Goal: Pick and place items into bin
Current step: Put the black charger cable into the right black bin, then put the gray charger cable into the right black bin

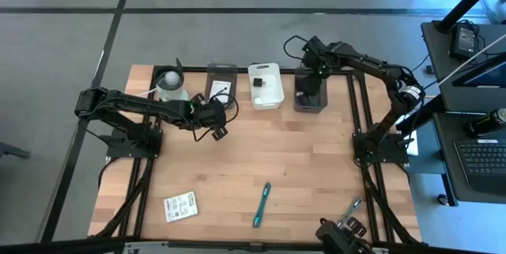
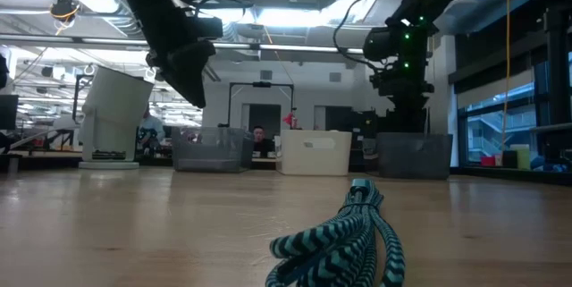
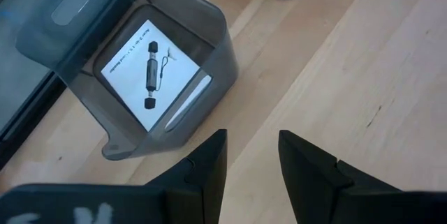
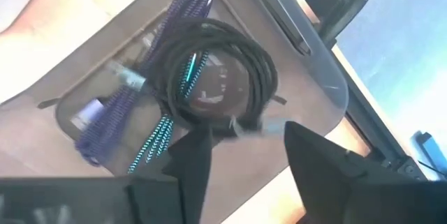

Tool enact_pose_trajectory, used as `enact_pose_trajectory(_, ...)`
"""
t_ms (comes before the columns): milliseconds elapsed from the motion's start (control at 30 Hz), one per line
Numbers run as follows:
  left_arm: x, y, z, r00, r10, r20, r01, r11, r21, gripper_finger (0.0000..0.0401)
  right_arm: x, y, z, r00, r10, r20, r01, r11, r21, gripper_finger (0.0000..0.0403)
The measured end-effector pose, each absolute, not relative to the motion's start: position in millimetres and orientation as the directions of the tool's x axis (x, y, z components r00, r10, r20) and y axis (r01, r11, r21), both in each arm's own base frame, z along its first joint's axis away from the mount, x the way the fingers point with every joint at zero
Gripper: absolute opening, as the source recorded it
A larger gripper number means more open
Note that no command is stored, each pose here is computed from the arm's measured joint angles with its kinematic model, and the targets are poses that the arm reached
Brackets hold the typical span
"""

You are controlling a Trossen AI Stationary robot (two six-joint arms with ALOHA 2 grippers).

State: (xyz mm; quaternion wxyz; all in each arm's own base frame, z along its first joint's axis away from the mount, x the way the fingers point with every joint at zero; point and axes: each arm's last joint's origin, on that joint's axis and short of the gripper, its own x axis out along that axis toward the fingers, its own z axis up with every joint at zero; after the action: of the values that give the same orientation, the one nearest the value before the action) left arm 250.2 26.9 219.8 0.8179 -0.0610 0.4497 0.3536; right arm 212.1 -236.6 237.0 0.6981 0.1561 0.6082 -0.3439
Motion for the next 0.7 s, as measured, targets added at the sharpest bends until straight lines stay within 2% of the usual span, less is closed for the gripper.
enact_pose_trajectory(233, 250, 27, 220, 0.345, 0.523, -0.779, -0.632, 0.744, 0.220, 0.0125, 208, -234, 243, 0.023, -0.299, -0.954, 0.690, 0.695, -0.201, 0.0231)
enact_pose_trajectory(400, 250, 26, 219, 0.352, 0.501, -0.791, -0.572, 0.784, 0.242, 0.0125, 198, -223, 280, 0.062, -0.336, -0.940, 0.758, 0.628, -0.175, 0.0236)
enact_pose_trajectory(533, 249, 22, 217, 0.359, 0.409, -0.839, -0.417, 0.874, 0.248, 0.0125, 193, -199, 317, 0.214, -0.332, -0.919, 0.825, 0.566, -0.013, 0.0236)
enact_pose_trajectory(633, 249, 20, 217, 0.366, 0.352, -0.862, -0.322, 0.916, 0.238, 0.0125, 194, -173, 335, 0.354, -0.295, -0.888, 0.825, 0.546, 0.148, 0.0236)
enact_pose_trajectory(700, 249, 19, 216, 0.370, 0.326, -0.870, -0.271, 0.933, 0.235, 0.0125, 197, -153, 343, 0.402, -0.271, -0.874, 0.810, 0.551, 0.202, 0.0236)
